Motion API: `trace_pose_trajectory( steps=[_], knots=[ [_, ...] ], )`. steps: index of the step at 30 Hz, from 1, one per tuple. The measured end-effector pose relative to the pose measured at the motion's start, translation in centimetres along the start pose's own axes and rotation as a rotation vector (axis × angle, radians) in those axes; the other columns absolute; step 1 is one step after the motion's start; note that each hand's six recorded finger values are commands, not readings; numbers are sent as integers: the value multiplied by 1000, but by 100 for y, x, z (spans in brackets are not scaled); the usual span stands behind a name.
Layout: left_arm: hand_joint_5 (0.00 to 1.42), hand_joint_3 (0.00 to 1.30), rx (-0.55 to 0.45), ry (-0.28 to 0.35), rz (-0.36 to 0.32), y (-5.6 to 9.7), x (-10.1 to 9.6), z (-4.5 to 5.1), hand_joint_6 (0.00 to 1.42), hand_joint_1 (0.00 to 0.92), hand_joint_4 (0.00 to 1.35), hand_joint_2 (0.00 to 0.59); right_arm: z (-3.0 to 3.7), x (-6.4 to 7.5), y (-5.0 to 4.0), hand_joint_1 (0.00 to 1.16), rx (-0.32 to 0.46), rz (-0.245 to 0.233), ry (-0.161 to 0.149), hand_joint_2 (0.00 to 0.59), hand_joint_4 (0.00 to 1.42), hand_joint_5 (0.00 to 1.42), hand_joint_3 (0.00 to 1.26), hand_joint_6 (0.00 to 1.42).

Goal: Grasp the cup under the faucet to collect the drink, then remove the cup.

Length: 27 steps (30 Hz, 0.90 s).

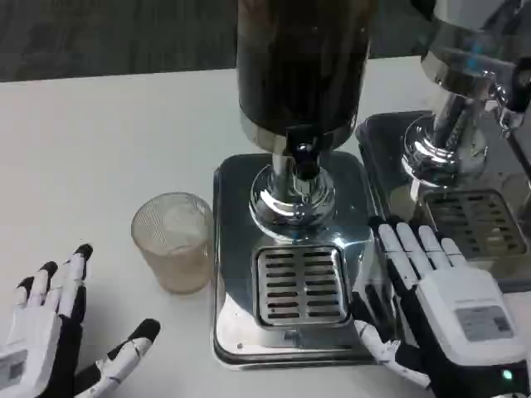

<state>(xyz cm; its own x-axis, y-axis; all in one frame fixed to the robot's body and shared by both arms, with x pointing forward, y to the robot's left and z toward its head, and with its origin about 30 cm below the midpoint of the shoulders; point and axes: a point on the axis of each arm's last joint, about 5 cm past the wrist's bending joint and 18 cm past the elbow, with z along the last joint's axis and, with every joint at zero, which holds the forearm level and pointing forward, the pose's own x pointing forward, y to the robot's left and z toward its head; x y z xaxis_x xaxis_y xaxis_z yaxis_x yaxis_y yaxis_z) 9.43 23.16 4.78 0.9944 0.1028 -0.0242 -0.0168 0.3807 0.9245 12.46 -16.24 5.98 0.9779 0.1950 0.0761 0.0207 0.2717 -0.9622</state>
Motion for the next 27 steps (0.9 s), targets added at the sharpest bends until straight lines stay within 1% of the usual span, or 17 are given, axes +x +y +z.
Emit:
trace_pose_trajectory(
  steps=[7, 14, 16, 19, 23, 25, 27],
  knots=[
    [0, 0, 1, 0, 0, 0, -6, 2, 0, 0, 0, 156, -2, 0, -1, 194, 2, 1, 1, 429, 0, 0, 0, 35],
    [0, 0, 1, -6, 2, 4, -3, 8, 0, 0, 0, 100, -6, -1, 4, 205, 1, 6, 3, 434, 0, 0, 0, 35],
    [0, 0, -16, -9, 6, 7, -1, 11, 0, 0, 0, 94, -9, -3, 9, 207, 2, 9, 5, 435, 0, 0, 0, 35],
    [0, 0, -38, -31, 21, 19, 24, 24, 0, 0, 0, 63, -13, -3, 13, 209, 9, 23, 10, 433, 0, 0, 0, 35],
    [0, 0, -82, -59, 52, 36, 93, 33, 0, 0, 0, 29, -11, 7, 10, 211, 8, 24, 7, 429, 0, 0, 0, 41],
    [0, 0, -116, -67, 67, 37, 138, 12, 0, 0, 0, 3, -6, 9, 12, 211, 9, 24, 9, 429, 0, 0, 0, 43],
    [0, 0, -136, -68, 76, 37, 180, -14, 0, 0, 0, 0, -4, 9, 14, 212, 3, 23, 15, 428, 0, 0, 1, 45]
  ],
)
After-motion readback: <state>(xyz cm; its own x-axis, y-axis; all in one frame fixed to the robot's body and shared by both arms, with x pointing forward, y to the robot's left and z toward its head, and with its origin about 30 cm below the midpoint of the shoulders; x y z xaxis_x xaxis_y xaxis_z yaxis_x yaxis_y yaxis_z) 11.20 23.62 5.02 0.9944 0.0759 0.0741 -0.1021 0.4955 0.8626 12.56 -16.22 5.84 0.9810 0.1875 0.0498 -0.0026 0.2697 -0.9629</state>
